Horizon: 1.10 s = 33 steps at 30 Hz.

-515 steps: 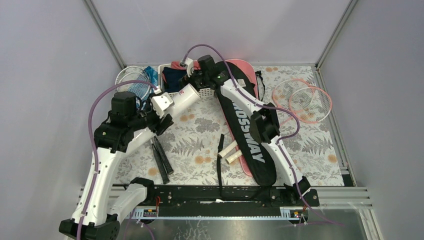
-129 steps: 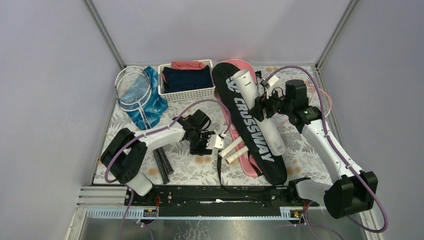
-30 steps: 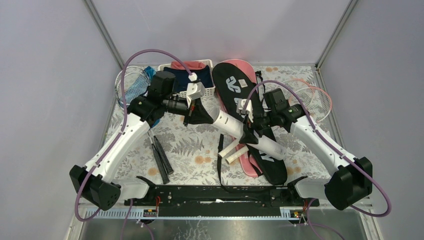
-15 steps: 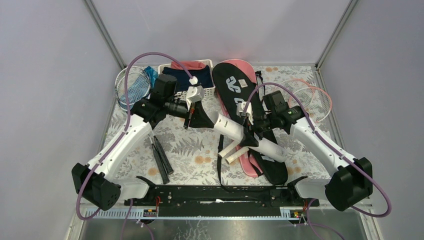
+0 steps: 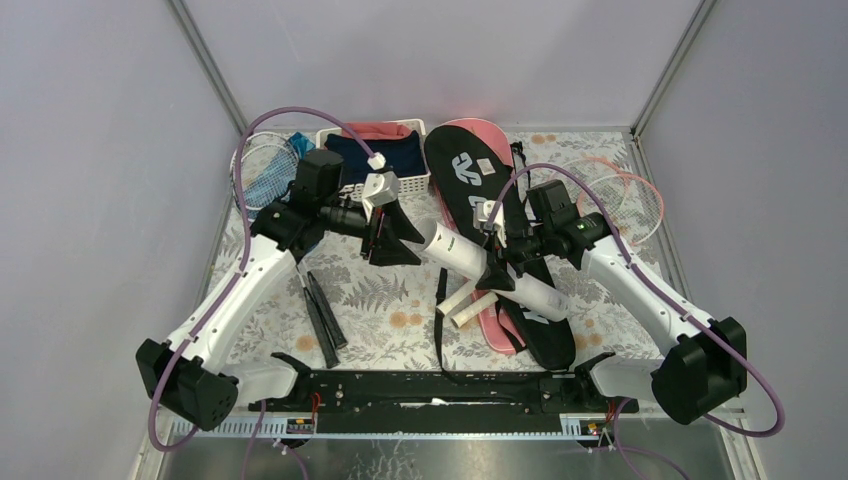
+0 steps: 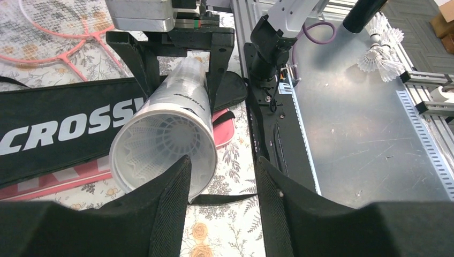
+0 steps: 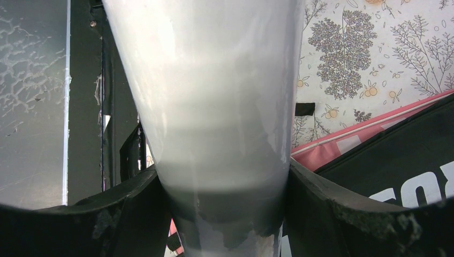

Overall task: Pack up the badminton gear
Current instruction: Close the lid on the shuttle tube.

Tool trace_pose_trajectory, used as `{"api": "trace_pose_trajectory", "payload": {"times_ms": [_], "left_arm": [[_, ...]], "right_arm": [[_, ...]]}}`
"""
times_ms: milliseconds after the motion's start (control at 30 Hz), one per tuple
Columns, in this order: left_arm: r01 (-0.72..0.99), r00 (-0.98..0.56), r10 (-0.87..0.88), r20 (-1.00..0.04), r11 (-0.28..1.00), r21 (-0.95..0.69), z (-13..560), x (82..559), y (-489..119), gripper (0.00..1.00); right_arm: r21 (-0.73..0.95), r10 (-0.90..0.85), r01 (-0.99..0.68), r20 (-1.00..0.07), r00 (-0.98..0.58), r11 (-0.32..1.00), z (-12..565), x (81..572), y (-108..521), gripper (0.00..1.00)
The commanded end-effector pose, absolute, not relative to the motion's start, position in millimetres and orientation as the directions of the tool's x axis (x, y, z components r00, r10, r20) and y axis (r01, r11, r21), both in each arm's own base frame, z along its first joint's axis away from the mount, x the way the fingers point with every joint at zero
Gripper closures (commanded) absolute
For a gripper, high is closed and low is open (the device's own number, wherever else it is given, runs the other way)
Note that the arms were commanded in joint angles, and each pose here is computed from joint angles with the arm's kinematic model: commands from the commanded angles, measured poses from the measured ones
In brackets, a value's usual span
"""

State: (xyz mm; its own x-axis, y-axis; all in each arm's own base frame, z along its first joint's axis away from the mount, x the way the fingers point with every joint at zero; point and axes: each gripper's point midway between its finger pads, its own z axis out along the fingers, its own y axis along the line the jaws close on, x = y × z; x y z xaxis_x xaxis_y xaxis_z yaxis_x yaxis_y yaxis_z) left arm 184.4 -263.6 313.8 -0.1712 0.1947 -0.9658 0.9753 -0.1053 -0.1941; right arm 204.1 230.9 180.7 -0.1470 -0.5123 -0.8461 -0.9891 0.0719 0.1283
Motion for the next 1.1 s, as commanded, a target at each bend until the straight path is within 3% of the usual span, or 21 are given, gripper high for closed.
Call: {"api": "trace_pose_trajectory", "payload": {"times_ms": [0, 333, 1067], "left_arm": [[0.991, -0.106, 0.188, -0.976, -0.062, -0.12, 315.7, 195.1, -261.6, 0.44], [0.999, -0.047, 0.233, -0.971, -0.001, -0.049, 300.2, 211.5, -263.8, 0.35], [0.983, -0.078, 0.24, -0.968, -0.145, -0.116, 277.1, 175.3, -277.2, 0.42]], "right_arm": [[0.086, -0.461, -0.996, -0.882, -0.092, 0.035, 198.7, 202.0, 238.4, 0.6], [0.081, -0.45, -0.996, -0.889, -0.088, 0.034, 205.5, 200.8, 239.1, 0.61], [0.087, -0.398, -0.992, -0.91, -0.118, 0.096, 223.0, 214.9, 247.2, 0.65]]}}
